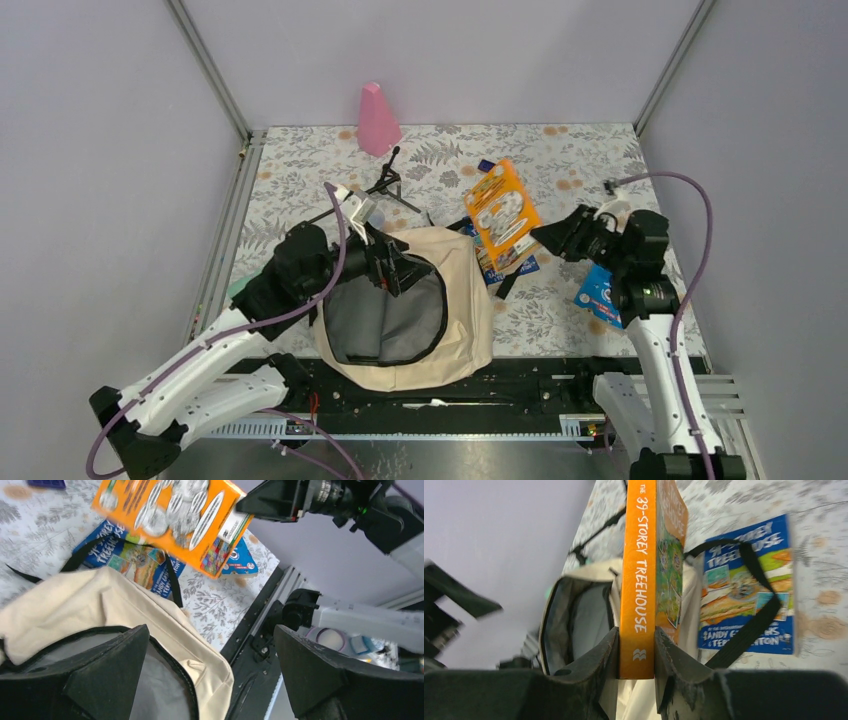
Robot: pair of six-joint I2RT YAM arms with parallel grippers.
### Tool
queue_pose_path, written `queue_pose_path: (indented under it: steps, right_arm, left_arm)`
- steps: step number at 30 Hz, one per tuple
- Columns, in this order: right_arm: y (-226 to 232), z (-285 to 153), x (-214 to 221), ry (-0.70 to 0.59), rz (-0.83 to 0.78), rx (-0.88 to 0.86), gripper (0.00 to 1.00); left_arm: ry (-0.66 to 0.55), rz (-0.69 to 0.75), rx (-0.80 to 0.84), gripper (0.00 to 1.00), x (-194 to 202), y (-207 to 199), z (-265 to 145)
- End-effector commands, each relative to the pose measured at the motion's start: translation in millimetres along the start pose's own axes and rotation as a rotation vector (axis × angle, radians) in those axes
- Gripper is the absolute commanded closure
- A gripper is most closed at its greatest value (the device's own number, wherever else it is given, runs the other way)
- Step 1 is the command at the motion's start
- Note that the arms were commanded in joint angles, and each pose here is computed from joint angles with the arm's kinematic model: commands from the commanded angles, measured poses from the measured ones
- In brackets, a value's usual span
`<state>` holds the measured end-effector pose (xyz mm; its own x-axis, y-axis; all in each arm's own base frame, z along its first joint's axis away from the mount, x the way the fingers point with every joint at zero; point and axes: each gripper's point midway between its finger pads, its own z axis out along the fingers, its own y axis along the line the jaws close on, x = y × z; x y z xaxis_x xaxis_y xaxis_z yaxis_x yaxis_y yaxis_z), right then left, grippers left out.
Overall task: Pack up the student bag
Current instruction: Pick up the book from the center of the board.
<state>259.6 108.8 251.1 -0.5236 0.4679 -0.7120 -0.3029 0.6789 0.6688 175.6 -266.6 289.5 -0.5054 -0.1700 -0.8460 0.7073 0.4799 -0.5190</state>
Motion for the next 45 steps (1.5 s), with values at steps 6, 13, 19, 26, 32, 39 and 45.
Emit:
queue_pose_path:
  steps: [6,13,19,26,32,39,45]
  right_arm:
    - [101,-1,40,0.257,-0.287,-0.394,1.0]
    - [138,-24,78,0.491,-0.337,-0.567,1.0]
    - [159,-53,98,0.619,-0.326,-0.7,1.0]
    - [174,-69,113,0.702,-0.335,-0.81,1.0]
    - [183,-73,116,0.712,-0.363,-0.845,1.0]
    - [193,-80,115,0.722,-0.422,-0.875,1.0]
    - [190,-71,118,0.745,-0.432,-0.829,1.0]
  left_arm:
    - [0.242,0.436,0.078,0.01,-18,-28,-25]
    - [0.275,0.615,0.145,0.01,-17,-42,-18]
    - [0.325,0.589,0.294,0.01,-4,-66,-10]
    - [0.359,0.543,0.357,0.01,8,-75,-14]
    - [0.455,0.461,0.475,0.01,37,-84,-15]
    - [0.58,0.354,0.556,0.01,67,-85,-11]
    - [0.647,0.289,0.648,0.7,79,-94,-15]
